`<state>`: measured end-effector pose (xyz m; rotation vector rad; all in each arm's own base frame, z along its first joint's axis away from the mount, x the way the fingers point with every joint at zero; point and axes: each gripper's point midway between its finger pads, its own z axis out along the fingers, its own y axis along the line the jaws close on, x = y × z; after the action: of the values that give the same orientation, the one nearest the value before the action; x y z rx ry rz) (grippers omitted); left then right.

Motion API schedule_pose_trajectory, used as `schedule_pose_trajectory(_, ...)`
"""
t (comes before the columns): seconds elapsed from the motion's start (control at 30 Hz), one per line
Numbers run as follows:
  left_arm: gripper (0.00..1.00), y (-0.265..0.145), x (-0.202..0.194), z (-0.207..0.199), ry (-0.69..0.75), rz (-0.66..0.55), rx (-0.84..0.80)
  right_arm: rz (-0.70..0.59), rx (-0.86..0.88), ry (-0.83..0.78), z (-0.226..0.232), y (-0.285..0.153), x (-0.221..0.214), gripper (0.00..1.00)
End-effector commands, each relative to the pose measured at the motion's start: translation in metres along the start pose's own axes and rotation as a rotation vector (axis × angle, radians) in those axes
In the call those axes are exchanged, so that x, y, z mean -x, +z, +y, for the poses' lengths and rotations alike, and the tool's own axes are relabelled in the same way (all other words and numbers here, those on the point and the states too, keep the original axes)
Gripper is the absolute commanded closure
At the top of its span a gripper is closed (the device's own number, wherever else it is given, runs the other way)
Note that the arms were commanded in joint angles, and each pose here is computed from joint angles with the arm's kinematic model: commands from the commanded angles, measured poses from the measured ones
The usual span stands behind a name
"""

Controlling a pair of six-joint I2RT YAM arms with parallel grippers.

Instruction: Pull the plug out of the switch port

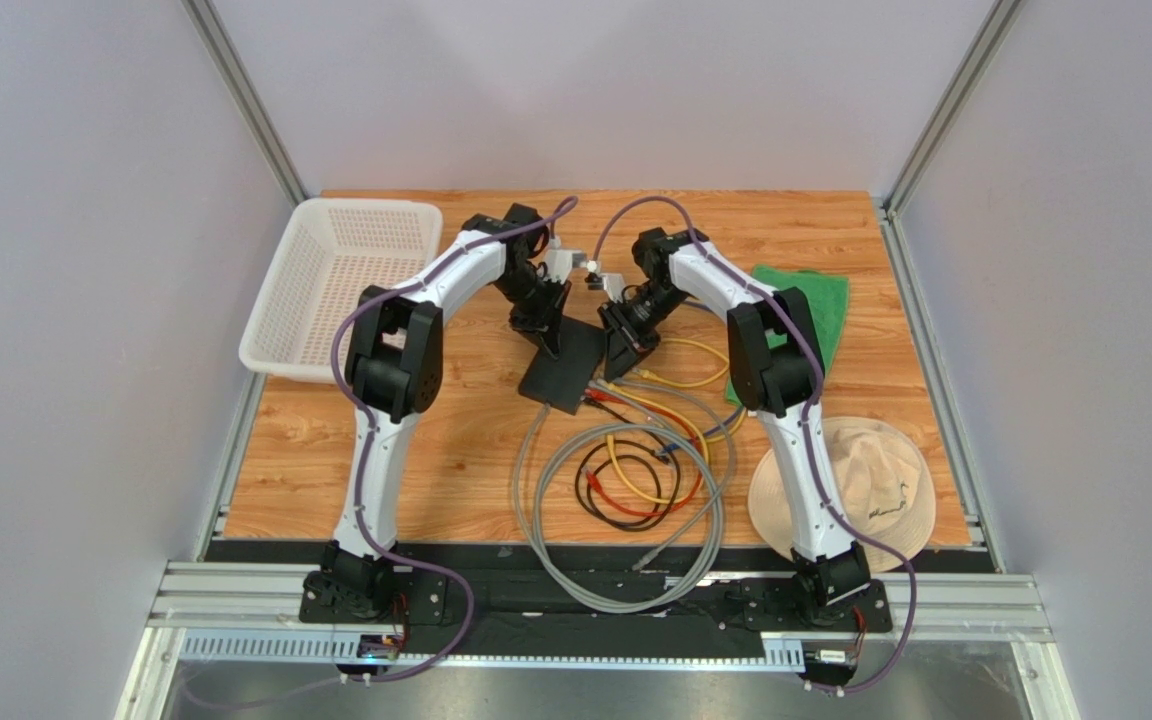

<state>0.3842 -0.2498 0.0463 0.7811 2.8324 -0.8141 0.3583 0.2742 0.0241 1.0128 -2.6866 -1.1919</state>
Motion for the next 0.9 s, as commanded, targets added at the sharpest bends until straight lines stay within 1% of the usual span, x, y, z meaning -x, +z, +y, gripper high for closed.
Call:
schedule_pose_trajectory(0.0, 1.0, 0.013, -0.003, 0.024, 0.024, 0.031, 0.066, 0.125, -0.085, 0.037, -0.036, 0.014, -0.034, 1.0)
schedule_pose_trajectory(0.2, 1.0, 0.007, 0.0, 0.031, 0.001, 0.019, 0.057, 0.11, -0.11, 0.015, -0.037, 0.012, -0.027, 1.0)
schedule_pose_trajectory(0.3, 1.0, 0.005, -0.002, 0.034, -0.024, 0.016, 0.044, 0.069, -0.115, -0.037, -0.023, -0.004, -0.015, 1.0)
schedule_pose_trajectory(0.37, 1.0, 0.004, -0.003, 0.033, -0.032, 0.016, 0.033, 0.026, -0.135, -0.099, -0.011, -0.023, -0.003, 1.0)
schedule_pose_trajectory(0.47, 1.0, 0.005, -0.003, 0.032, -0.037, 0.018, 0.017, -0.012, -0.212, -0.181, -0.005, -0.051, 0.008, 1.0)
schedule_pose_trajectory(0.57, 1.0, 0.003, 0.001, 0.031, -0.031, 0.006, 0.014, -0.033, -0.291, -0.208, -0.013, -0.076, 0.01, 1.0)
schedule_pose_trajectory(0.67, 1.0, -0.002, 0.005, 0.028, -0.031, -0.01, 0.006, -0.101, -0.37, -0.201, -0.025, -0.112, 0.018, 1.0)
schedule_pose_trajectory(0.73, 1.0, -0.006, 0.008, 0.026, -0.027, -0.021, 0.003, -0.123, -0.445, -0.192, -0.044, -0.139, 0.017, 1.0)
schedule_pose_trajectory(0.77, 1.0, -0.007, 0.008, 0.027, -0.028, -0.021, 0.004, -0.133, -0.494, -0.214, -0.051, -0.153, 0.021, 1.0)
schedule_pose_trajectory(0.8, 1.0, -0.008, 0.008, 0.026, -0.023, -0.021, 0.003, -0.106, -0.588, -0.239, -0.071, -0.174, 0.016, 1.0)
schedule_pose_trajectory(0.87, 1.0, -0.011, 0.009, 0.025, -0.021, -0.025, 0.004, -0.088, -0.688, -0.28, -0.092, -0.197, 0.016, 1.0)
